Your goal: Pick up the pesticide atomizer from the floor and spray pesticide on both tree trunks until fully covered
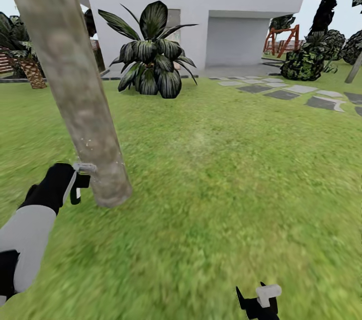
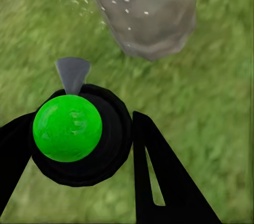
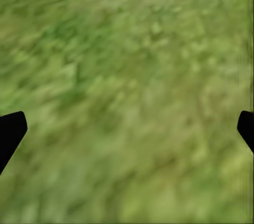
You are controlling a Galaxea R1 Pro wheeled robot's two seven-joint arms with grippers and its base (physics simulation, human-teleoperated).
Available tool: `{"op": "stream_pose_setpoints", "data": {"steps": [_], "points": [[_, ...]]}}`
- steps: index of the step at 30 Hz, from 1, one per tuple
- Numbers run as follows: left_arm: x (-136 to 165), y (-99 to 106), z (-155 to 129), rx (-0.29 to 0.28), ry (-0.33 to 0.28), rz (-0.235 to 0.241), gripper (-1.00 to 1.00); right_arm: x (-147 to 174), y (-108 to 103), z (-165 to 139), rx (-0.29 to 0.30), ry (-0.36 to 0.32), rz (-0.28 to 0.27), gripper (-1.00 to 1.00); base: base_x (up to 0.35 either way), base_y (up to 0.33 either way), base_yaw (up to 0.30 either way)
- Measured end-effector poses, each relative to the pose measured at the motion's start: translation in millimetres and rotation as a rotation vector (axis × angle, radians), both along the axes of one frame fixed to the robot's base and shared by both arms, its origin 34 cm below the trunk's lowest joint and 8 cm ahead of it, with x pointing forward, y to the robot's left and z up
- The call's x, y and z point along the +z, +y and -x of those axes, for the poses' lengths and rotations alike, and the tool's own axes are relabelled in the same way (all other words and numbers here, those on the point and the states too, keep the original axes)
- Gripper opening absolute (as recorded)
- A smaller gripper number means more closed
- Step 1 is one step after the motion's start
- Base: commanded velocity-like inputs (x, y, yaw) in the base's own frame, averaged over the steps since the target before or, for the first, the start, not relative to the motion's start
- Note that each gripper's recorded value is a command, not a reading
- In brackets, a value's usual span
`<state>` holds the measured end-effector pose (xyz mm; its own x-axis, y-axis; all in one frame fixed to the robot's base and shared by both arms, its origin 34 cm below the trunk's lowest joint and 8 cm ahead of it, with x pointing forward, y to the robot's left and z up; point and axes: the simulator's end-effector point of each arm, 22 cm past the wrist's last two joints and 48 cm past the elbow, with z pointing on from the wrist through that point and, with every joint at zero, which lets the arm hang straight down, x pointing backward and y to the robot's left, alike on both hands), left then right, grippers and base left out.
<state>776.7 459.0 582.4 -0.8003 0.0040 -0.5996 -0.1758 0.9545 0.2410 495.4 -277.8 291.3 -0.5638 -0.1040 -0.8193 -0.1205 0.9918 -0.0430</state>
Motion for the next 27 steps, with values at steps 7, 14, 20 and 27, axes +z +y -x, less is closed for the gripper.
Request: {"op": "stream_pose_setpoints", "data": {"steps": [7, 14, 20, 27], "points": [[-22, 1, 15, 0.002, 0.038, -0.001, -1.00, 0, 0, 0, 0.000, -0.001, 0.001, 1.00, 0.194, -0.217, 0.001], [-64, 40, 62, 0.042, 0.121, -0.040, -1.00, 0, 0, 0, 0.001, 0.000, -0.001, 1.00, 0.044, -0.022, 0.009], [-86, 25, 75, 0.028, 0.146, -0.017, -1.00, 0, 1, 0, 0.002, 0.000, -0.002, 1.00, 0.001, 0.000, 0.232], [-84, 37, 79, 0.036, 0.151, -0.043, -1.00, 0, 1, 0, 0.001, 0.000, -0.002, 1.00, 0.000, -0.002, 0.057]]}}
